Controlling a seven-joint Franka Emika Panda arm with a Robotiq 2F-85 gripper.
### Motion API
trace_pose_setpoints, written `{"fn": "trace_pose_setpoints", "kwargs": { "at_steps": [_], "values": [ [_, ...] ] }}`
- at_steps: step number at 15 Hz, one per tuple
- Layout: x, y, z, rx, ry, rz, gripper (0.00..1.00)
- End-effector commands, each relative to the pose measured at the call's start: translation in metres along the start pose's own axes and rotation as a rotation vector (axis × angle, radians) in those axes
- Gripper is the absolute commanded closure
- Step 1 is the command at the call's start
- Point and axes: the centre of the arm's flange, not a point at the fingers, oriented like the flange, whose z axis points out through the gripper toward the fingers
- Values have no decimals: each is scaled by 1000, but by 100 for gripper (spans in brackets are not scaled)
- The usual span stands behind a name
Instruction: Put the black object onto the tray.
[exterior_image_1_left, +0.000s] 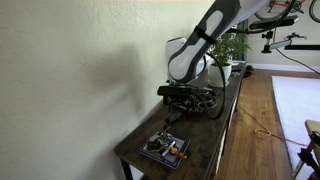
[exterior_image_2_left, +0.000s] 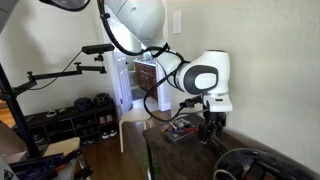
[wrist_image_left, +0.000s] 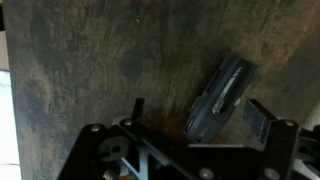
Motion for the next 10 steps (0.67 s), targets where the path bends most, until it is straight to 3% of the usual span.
{"fn": "trace_pose_setpoints", "kwargs": {
  "at_steps": [1, 9, 10],
  "values": [
    [8, -9, 5, 37, 13, 71, 0],
    [16, -18, 16, 68, -8, 108, 0],
    [17, -19, 17, 69, -10, 108, 8]
  ]
}}
